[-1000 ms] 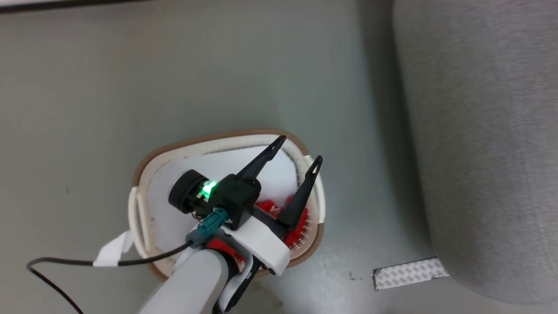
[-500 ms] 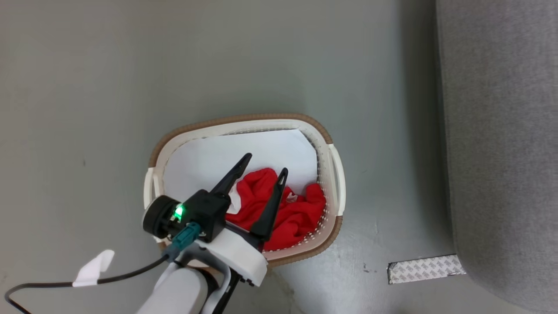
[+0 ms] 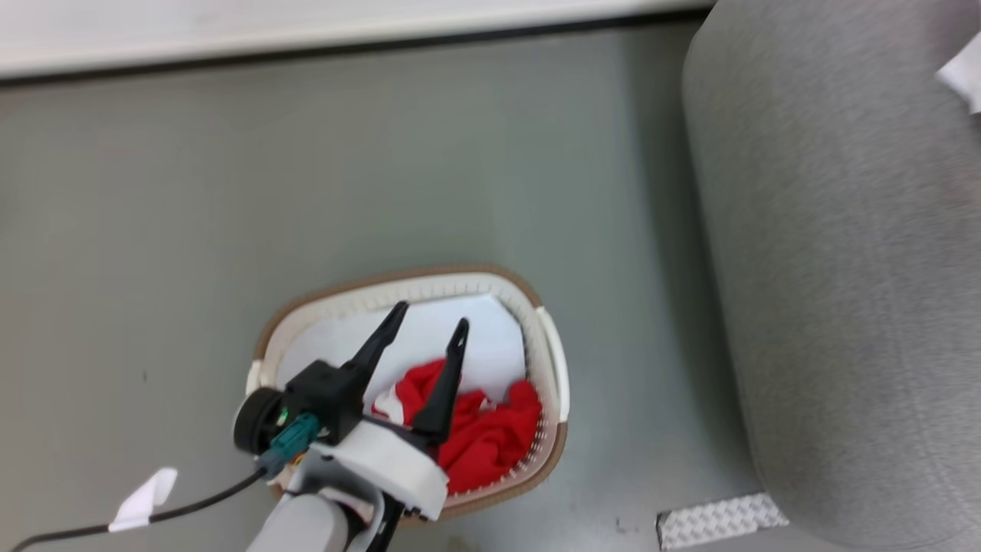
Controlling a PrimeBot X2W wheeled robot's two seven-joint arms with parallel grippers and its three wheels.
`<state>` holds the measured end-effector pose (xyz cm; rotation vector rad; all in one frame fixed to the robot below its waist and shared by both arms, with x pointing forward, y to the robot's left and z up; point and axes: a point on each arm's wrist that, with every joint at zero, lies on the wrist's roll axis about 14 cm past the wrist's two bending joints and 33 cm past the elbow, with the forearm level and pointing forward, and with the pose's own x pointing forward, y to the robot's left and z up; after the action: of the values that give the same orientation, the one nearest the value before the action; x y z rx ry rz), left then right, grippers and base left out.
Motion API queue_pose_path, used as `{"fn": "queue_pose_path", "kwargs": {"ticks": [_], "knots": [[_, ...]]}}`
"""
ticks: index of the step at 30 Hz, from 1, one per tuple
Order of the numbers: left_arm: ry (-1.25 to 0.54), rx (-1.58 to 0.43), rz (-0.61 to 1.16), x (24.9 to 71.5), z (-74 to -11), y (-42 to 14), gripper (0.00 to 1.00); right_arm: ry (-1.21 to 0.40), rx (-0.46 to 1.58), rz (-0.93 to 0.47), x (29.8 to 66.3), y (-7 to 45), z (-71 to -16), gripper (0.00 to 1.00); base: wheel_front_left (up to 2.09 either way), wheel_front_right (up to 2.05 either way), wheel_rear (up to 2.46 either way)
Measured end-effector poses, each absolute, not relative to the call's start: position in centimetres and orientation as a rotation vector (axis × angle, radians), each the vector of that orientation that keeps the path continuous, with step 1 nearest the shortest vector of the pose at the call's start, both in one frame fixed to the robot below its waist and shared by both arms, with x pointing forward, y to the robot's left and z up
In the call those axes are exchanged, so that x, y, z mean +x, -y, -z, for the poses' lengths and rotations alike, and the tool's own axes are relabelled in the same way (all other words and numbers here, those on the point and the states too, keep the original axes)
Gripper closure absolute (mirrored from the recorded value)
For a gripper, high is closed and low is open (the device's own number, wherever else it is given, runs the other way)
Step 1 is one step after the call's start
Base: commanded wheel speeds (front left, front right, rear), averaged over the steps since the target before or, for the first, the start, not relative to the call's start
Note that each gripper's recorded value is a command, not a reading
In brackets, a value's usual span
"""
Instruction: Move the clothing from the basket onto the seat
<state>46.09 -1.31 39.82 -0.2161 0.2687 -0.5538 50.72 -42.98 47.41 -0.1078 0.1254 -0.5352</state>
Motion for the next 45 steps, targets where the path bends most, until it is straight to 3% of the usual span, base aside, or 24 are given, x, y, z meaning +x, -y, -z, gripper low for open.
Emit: {"fn": "queue_pose_path", "kwargs": {"ticks": [18, 30, 45], "knots": [[-0.108, -0.21, 0.326, 41.9, -45.7, -5.3, 0.0, 0.066, -0.073, 0.438, 39.0, 36.9, -52.2, 0.0, 0.0, 0.0, 0.0], [0.043, -0.169, 0.112, 38.7, -50.1, -12.6, 0.0, 0.191, -0.033, 0.198, 36.4, 27.8, -54.8, 0.0, 0.0, 0.0, 0.0], [0.032, -0.127, 0.03, 34.6, -49.1, -16.9, 0.0, 0.028, 0.105, 0.0, 33.9, 19.7, -48.7, 0.0, 0.0, 0.0, 0.0]]}}
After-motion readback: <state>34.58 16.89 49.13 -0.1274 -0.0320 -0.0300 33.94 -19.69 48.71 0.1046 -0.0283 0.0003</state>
